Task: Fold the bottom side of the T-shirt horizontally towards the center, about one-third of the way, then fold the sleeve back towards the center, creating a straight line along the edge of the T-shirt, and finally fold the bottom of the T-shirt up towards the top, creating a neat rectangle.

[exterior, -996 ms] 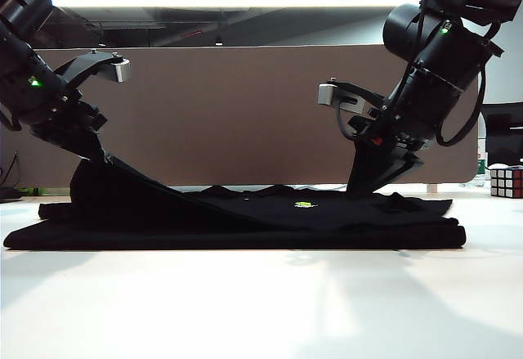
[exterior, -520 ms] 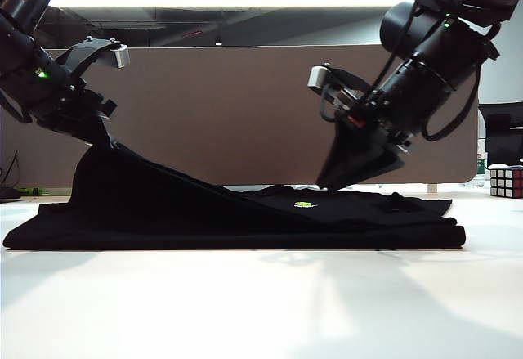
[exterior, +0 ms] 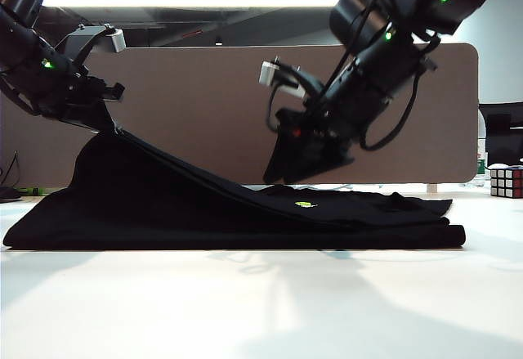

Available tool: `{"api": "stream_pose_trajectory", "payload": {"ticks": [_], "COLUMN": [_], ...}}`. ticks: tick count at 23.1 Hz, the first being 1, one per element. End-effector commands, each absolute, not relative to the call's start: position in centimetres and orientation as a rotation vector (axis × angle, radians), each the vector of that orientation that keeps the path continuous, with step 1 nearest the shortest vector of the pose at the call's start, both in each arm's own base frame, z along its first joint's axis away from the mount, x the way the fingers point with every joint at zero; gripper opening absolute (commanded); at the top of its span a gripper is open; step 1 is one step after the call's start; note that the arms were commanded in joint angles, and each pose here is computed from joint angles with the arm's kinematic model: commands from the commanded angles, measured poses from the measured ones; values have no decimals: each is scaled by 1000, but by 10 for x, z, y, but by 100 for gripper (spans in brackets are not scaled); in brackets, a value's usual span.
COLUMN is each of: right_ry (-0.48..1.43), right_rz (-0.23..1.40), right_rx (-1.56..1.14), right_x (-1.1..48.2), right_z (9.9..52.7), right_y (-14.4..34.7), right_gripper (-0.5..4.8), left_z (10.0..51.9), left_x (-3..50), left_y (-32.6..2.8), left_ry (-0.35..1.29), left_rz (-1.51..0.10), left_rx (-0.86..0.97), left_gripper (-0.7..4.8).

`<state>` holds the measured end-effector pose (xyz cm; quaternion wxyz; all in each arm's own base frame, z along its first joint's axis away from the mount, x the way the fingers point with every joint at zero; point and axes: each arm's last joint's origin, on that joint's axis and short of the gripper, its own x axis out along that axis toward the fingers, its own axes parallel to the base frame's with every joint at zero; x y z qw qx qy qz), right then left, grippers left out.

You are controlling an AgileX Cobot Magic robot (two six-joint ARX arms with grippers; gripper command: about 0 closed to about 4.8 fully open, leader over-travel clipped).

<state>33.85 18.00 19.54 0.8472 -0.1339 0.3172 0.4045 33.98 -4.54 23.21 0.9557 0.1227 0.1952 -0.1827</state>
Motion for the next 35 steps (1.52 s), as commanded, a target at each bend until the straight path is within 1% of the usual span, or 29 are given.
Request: {"api": "stream_pose_trajectory", "payload": {"ticks": [1, 4, 8, 12, 13, 15, 16, 17, 18, 19, 24, 27, 29, 31, 34, 35], "right_ry": [696, 705, 658, 676, 673, 662, 652, 642, 635, 634, 626, 612, 604, 635, 763, 788], "right_rz": [847, 844, 773, 751, 719, 673, 646, 619, 611, 610, 594, 593, 592, 663, 701, 701], "right_rx": [-262, -244, -287, -327, -348, -366, -375, -383, -383, -384, -398, -395, -389, -370, -373, -379], "right_x": [343, 345, 346, 343, 343, 345, 346, 347, 348, 348, 348, 348, 342, 331, 321, 320], "right_z": [182, 173, 174, 159, 155, 151, 151, 152, 152, 152, 154, 163, 183, 198, 193, 191], "right_y": [184, 187, 195, 209, 212, 213, 213, 212, 212, 212, 211, 209, 204, 201, 196, 195], "right_gripper": [216, 216, 211, 210, 196, 96, 75, 69, 9, -2, -1, -1, -1, -1, -1, -1], "left_z": [237, 238, 239, 239, 239, 239, 239, 239, 239, 239, 241, 235, 222, 207, 182, 173], "left_x": [340, 341, 341, 341, 341, 341, 341, 341, 341, 341, 343, 349, 356, 361, 371, 374], "left_y": [-46, -46, -47, -47, -47, -47, -47, -47, -47, -47, -45, -40, -40, -40, -40, -38], "left_ry": [364, 361, 357, 354, 354, 353, 353, 353, 352, 349, 322, 316, 338, 374, 419, 443], "left_rz": [-388, -382, -402, -401, -401, -401, -401, -401, -401, -400, -370, -313, -312, -316, -284, -282], "left_rx": [239, 206, 195, 196, 196, 196, 196, 196, 196, 199, 211, 218, 217, 214, 222, 223], "left_gripper": [-6, -6, -6, -6, -6, -6, -6, -6, -6, -6, -6, -6, -6, -6, -4, 25]}}
